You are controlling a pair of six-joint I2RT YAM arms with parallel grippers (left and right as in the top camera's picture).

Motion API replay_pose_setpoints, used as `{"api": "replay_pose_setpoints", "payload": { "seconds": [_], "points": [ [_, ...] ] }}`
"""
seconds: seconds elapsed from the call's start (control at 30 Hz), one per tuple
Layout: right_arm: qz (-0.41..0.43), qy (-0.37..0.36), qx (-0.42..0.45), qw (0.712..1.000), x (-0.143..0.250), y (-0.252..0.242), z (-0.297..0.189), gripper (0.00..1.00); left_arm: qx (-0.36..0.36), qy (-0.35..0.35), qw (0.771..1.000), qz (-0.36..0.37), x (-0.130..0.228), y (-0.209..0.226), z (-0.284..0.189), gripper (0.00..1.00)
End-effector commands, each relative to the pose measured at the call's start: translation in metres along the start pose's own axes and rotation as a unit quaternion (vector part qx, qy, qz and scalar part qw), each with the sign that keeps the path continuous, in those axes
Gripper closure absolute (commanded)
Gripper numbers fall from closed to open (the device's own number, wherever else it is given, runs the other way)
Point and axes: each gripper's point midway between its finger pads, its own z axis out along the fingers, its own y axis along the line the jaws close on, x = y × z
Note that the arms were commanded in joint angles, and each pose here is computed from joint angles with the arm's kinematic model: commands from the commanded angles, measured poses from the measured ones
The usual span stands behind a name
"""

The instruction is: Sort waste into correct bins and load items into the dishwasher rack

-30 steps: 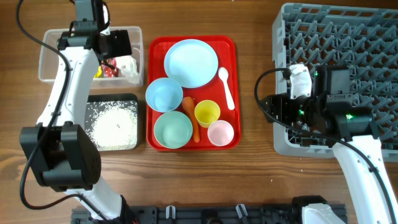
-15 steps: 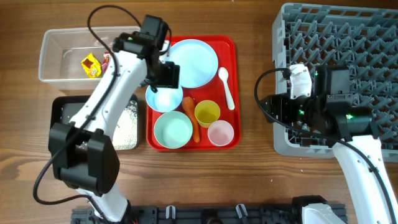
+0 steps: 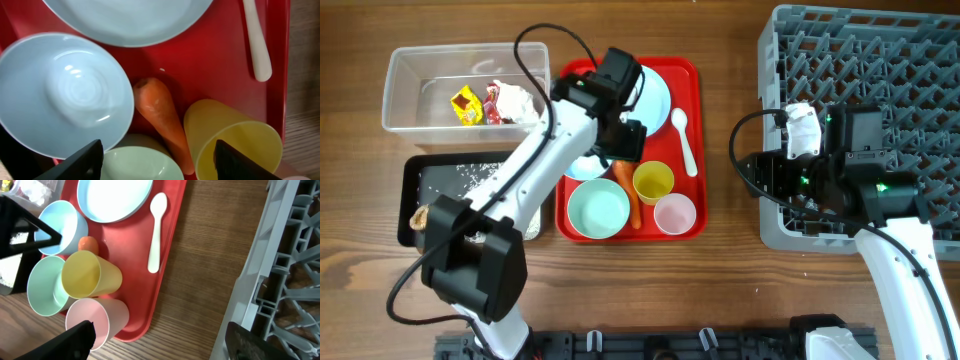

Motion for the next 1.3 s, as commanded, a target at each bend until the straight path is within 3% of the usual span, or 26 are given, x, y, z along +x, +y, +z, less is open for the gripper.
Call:
{"api": "replay_pose_setpoints", "payload": {
  "seconds": [0.0, 0.23, 0.3, 0.37, 0.53, 0.7, 1.27],
  "points": [
    [0.0, 0.001, 0.002, 1.0, -0.001, 0.0, 0.001, 0.14, 0.0, 0.019, 0.999, -0.03, 0.014, 0.003, 0.022, 0.29],
    [-0.002, -0.002, 0.002, 1.0, -0.003, 0.0, 0.001, 0.13, 0.011, -0.007, 0.999, -0.039, 0.004, 0.0, 0.029, 0.3],
    [-0.002, -0.003, 0.002, 1.0, -0.003, 0.0, 0.001, 0.13, 0.012, -0.008, 0.999, -0.039, 0.002, -0.001, 0.032, 0.37],
    [-0.002, -0.003, 0.002, 1.0, -0.003, 0.0, 0.001, 0.13, 0.01, 0.001, 0.999, -0.044, 0.006, -0.004, 0.039, 0.39],
    [-0.002, -0.003, 0.002, 1.0, -0.003, 0.0, 0.001, 0.13, 0.005, 0.027, 1.0, -0.015, 0.021, -0.025, 0.057, 0.4],
    [-0.002, -0.001, 0.002, 1.0, -0.002, 0.0, 0.001, 0.13, -0.039, 0.037, 0.996, -0.071, 0.027, -0.015, 0.07, 0.41],
    [-0.003, -0.003, 0.004, 1.0, -0.003, 0.0, 0.001, 0.13, -0.035, 0.005, 0.996, -0.082, 0.008, -0.015, 0.064, 0.41]
  ]
}}
